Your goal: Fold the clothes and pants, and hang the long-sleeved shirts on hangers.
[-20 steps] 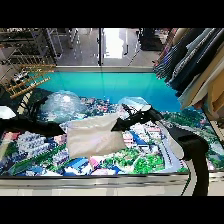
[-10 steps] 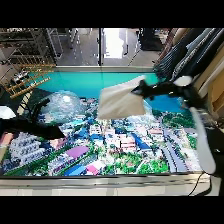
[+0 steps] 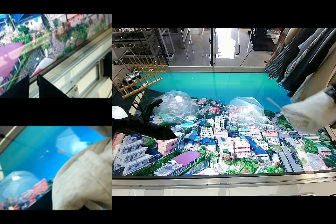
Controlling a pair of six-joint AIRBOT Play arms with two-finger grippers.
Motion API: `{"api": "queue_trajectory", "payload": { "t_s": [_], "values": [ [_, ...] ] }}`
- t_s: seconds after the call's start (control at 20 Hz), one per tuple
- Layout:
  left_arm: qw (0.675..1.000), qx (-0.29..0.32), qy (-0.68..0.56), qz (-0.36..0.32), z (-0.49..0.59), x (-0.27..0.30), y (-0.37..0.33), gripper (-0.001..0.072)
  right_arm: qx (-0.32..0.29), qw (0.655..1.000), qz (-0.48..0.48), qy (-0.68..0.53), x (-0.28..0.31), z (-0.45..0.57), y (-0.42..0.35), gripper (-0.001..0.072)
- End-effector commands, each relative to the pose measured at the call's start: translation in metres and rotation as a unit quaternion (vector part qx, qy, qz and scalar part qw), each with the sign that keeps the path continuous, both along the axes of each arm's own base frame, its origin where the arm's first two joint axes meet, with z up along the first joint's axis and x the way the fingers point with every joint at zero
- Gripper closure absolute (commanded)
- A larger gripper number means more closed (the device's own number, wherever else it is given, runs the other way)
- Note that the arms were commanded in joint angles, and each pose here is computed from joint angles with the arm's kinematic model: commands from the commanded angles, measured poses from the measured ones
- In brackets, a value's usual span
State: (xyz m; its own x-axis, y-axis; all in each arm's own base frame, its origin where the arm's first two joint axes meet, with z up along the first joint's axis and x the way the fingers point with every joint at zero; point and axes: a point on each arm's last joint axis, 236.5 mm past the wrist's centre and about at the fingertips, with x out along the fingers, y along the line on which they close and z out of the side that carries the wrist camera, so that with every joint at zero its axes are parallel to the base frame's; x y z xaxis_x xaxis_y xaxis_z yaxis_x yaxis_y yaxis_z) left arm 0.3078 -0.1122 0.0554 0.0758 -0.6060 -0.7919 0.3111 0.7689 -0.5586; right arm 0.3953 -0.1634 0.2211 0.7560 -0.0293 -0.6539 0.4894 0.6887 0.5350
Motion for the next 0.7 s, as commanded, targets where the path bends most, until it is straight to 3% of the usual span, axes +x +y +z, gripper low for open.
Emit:
{"api": "queue_trajectory", "payload": {
  "t_s": [0.0,0.25,0.55,0.65],
  "values": [
    [1.0,0.0,-0.001,-0.001,0.0,0.0,0.0,0.0596,-0.009,0.988,-0.124,0.087,-0.091,-0.072,-0.067,0.068],
    [1.0,0.0,-0.001,-0.001,0.0,0.0,0.0,0.0596,0.025,0.97,-0.195,0.143,-0.172,-0.15,-0.091,0.068],
    [1.0,0.0,-0.001,-0.001,0.0,0.0,0.0,0.0596,0.053,0.971,-0.217,-0.088,-0.091,-0.061,-0.114,0.0678],
    [1.0,0.0,-0.002,-0.001,0.0,0.0,0.0,0.0596,0.027,0.975,-0.179,-0.127,-0.061,-0.023,-0.111,0.0678]
  ]
}}
